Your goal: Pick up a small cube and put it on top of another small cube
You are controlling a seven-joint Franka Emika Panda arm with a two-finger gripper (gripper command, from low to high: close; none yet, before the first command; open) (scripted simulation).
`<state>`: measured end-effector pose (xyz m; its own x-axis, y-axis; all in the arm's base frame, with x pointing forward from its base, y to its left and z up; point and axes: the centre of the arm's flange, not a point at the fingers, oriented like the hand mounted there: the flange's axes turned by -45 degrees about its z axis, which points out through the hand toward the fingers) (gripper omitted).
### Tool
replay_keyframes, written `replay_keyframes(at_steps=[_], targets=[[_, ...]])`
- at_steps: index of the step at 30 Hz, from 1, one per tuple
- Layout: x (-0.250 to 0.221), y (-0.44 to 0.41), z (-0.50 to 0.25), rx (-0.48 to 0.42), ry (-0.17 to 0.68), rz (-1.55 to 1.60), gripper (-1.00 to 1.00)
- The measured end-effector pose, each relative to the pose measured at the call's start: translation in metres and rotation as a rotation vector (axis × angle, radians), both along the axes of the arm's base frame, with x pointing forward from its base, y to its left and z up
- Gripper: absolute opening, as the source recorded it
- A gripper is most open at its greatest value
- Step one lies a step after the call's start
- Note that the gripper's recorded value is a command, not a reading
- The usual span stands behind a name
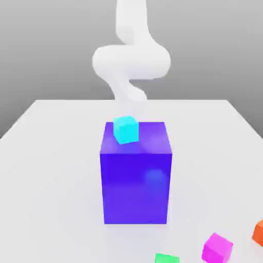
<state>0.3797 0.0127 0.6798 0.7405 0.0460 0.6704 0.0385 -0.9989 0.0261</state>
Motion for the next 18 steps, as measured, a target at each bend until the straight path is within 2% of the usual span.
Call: replay_keyframes(at_steps=[9,18], targets=[[0.093,0.055,-0.135,-0.124,0.229,0.201,0.00],[0.130,0.119,-0.292,-0.220,0.446,0.436,0.00]])
